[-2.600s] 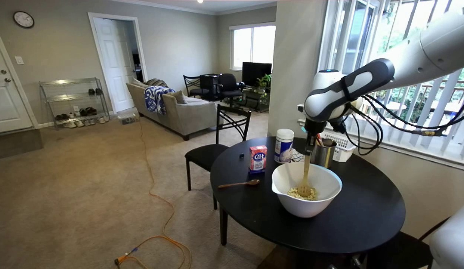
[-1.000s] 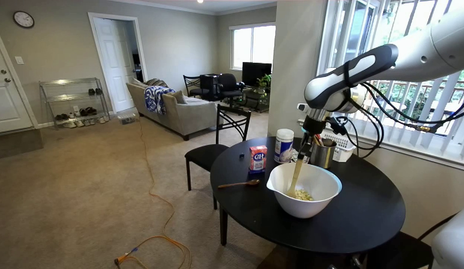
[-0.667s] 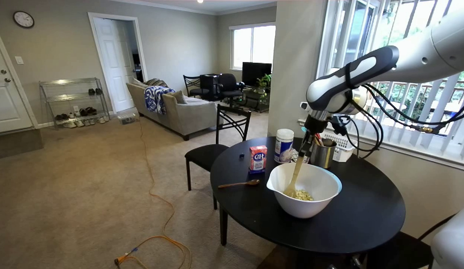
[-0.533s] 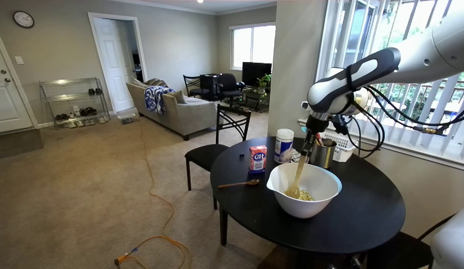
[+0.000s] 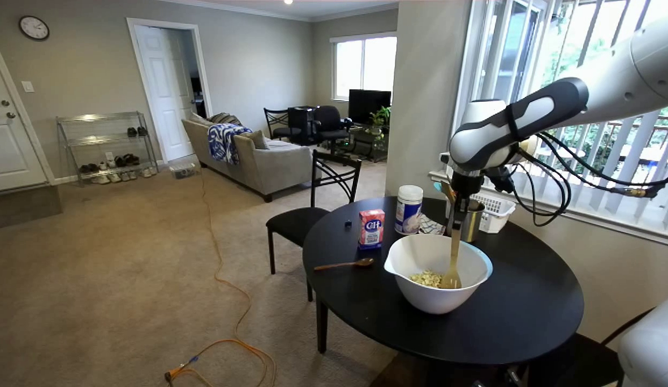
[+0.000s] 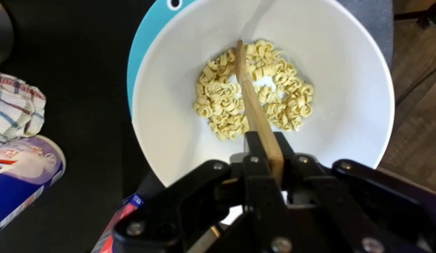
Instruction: Stir the white bowl with the wooden spoon
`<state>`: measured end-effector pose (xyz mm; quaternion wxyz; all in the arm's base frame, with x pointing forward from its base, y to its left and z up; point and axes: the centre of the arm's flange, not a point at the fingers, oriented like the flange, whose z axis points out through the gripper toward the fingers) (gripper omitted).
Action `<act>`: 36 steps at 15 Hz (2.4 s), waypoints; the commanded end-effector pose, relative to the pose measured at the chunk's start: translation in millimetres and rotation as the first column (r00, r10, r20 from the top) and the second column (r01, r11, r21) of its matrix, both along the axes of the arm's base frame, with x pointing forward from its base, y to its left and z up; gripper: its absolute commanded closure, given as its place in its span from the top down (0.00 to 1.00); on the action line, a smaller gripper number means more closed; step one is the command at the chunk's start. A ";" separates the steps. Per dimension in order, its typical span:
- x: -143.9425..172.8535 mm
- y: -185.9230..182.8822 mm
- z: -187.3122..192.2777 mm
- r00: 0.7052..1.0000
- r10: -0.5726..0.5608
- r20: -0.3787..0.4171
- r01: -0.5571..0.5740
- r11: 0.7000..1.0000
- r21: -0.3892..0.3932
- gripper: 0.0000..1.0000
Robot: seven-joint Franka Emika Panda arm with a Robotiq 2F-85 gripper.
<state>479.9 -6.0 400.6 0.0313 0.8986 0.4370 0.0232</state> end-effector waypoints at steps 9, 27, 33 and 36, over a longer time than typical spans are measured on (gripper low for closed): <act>-13.7 13.5 7.7 0.993 0.073 -0.089 -0.058 0.985 0.165 0.04; 7.9 23.6 6.6 0.995 -0.038 0.091 0.020 0.982 0.187 0.04; 1.1 5.0 10.1 0.986 -0.110 0.127 0.113 0.994 -0.010 0.04; 1.0 -7.6 9.6 0.983 -0.137 0.120 0.147 0.986 -0.077 0.04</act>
